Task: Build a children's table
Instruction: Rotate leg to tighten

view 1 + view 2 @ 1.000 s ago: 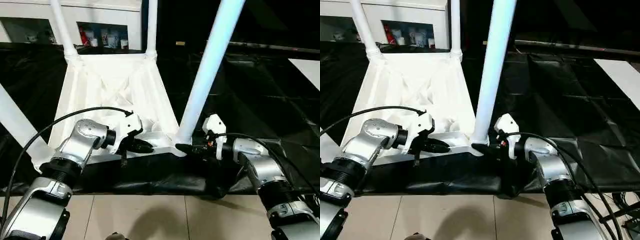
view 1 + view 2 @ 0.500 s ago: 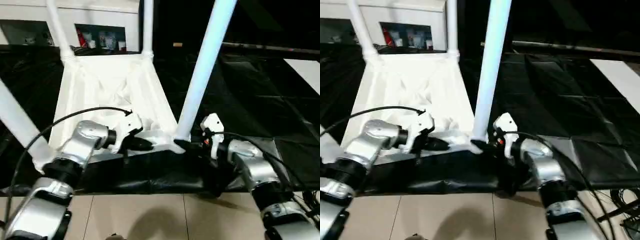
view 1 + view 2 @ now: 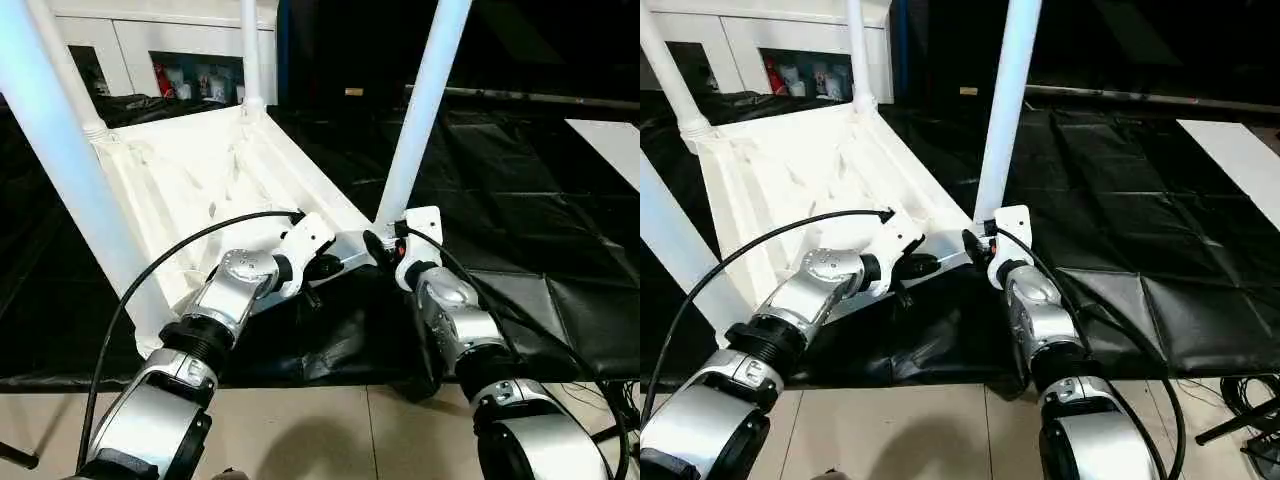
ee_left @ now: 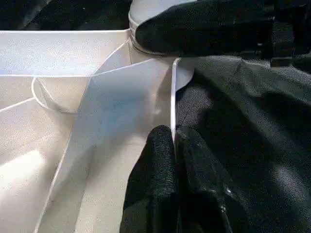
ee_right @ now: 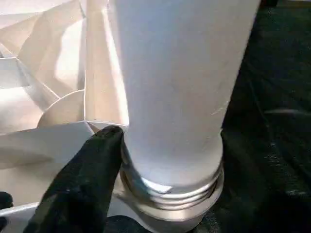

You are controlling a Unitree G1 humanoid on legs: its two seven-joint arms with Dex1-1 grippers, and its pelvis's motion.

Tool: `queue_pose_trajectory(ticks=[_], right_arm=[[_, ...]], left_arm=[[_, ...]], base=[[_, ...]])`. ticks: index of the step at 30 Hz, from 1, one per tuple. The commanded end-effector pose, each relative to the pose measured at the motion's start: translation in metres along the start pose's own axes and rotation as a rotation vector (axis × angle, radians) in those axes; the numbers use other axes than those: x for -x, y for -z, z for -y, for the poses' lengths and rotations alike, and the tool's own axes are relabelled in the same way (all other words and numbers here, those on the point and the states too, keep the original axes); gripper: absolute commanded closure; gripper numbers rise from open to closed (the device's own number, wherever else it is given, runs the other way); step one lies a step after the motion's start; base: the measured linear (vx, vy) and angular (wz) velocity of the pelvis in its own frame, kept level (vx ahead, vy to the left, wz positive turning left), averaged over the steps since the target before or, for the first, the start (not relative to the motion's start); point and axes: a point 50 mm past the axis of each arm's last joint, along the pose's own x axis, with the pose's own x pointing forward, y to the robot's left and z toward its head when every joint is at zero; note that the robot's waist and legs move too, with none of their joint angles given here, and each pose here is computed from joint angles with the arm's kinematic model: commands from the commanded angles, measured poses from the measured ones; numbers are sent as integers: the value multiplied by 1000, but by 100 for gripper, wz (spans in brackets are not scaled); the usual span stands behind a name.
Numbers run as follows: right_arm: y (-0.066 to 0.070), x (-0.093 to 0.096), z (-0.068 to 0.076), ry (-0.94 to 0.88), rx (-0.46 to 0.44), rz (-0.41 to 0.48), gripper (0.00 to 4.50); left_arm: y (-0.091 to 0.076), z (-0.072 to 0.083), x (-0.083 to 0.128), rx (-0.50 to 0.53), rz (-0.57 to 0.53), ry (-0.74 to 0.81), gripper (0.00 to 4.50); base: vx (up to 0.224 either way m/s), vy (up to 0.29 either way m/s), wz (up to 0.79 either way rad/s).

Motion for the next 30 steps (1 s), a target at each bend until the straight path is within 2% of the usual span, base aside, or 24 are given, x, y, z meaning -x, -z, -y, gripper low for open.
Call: queue_pose_trajectory(ticks=[1, 2, 5, 6, 10, 11, 14, 20, 27, 30], right_arm=[[10, -2, -15, -75, -1, -50, 94], [5, -1, -11, -96, 19, -23, 79], [-3, 3, -2, -156, 61, 10, 79], [-8, 9, 8, -210, 98, 27, 79], [-11, 22, 20, -320, 170, 22, 79], [-11, 30, 25, -400, 213, 5, 79], [-10, 41, 29, -509, 261, -14, 79], [-11, 52, 28, -684, 276, -38, 79], [-13, 51, 26, -694, 277, -36, 79], [-10, 50, 22, -724, 292, -60, 79]], left_arm=[[6, 8, -6, -11, -47, 29, 450], [9, 5, -3, -28, -57, 32, 450], [11, 2, 2, -43, -56, 50, 450], [13, -1, 7, -56, -57, 66, 450], [14, -5, 16, -82, -47, 106, 450], [14, -6, 22, -102, -21, 160, 450], [15, -5, 31, -110, -1, 249, 450], [18, -3, 47, -123, -6, 373, 450], [18, -1, 53, -117, 5, 431, 450], [19, -2, 54, -122, -5, 427, 450]], base=[[0, 0, 0], [0, 0, 0], [0, 0, 0], [0, 0, 0], [0, 0, 0], [0, 0, 0], [0, 0, 0], [0, 0, 0], [0, 0, 0], [0, 0, 0]])
